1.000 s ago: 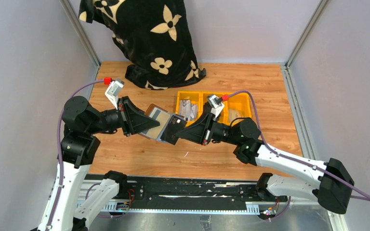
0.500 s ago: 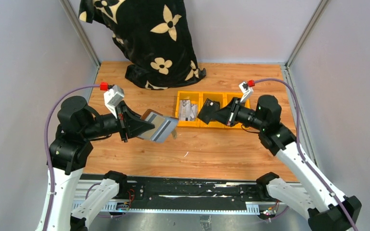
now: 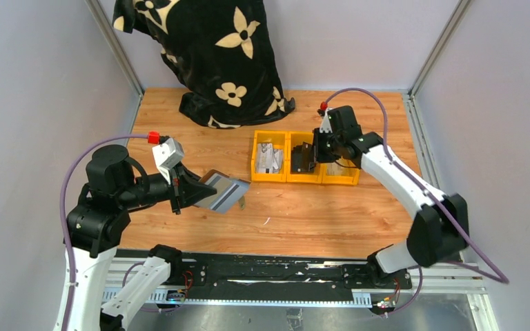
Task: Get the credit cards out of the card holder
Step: Place the credit card in the storage box.
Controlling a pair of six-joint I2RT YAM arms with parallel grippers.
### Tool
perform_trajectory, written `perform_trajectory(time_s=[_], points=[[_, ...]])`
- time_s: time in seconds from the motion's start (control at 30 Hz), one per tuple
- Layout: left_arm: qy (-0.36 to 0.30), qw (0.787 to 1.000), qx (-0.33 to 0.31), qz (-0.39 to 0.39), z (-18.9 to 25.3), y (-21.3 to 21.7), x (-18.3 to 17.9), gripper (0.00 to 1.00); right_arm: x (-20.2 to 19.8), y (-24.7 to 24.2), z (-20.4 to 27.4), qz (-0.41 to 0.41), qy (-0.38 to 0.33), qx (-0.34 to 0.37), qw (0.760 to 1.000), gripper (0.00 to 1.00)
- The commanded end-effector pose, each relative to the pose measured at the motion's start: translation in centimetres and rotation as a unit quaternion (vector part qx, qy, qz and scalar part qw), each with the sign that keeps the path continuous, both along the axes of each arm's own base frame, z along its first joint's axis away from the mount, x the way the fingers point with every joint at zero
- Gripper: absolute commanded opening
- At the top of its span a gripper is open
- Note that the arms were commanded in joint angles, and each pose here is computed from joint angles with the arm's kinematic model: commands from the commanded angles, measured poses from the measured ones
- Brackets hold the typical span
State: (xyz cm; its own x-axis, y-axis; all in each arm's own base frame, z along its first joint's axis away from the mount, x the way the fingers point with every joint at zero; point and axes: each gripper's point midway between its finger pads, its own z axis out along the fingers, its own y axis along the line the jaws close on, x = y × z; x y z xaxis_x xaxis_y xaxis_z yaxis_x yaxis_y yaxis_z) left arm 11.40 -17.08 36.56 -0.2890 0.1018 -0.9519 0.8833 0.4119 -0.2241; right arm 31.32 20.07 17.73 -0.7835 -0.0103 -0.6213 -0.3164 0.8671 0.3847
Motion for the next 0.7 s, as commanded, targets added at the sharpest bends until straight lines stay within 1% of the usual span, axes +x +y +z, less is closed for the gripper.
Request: perform_trajectory(time_s=[0.0,0.03,0.07,0.2,0.3,0.47,0.5,0.67], points=[[-0.029,0.999,-0.002,-0.018,0.7,0.0,-1.0,0.0,2.6,-1.7,-2.6,-0.01,0.015,-0.078,0.997,0.0],[-0.028,0.999,-0.002,-0.02,0.6,0.0,-1.0,0.0,3.0,-1.4,-3.8,-0.005,0.032,-0.083,0.996,0.0],[-0.027,0.999,-0.003,-0.021,0.6,-0.1,-1.1,0.0,3.4,-1.0,-3.8,-0.001,0.037,-0.081,0.996,0.0],[-0.028,0.999,-0.003,-0.022,0.7,-0.1,-1.1,0.0,4.4,0.2,-6.9,0.015,0.085,-0.084,0.993,0.0],[-0.031,0.999,-0.004,-0.025,0.7,-0.1,-1.3,0.0,4.9,0.9,-8.4,0.027,0.11,-0.074,0.991,0.0],[-0.032,0.999,-0.003,-0.027,0.6,-0.1,-1.4,0.0,6.0,0.3,-9.7,0.01,0.121,-0.092,0.988,0.0],[-0.03,0.999,-0.004,-0.029,0.5,-0.1,-1.4,0.0,6.1,0.3,-9.7,0.006,0.119,-0.094,0.988,0.01],[-0.027,0.999,-0.005,-0.034,0.6,-0.2,-1.4,0.0,6.7,-0.2,-8.1,-0.015,0.099,-0.1,0.99,0.2]])
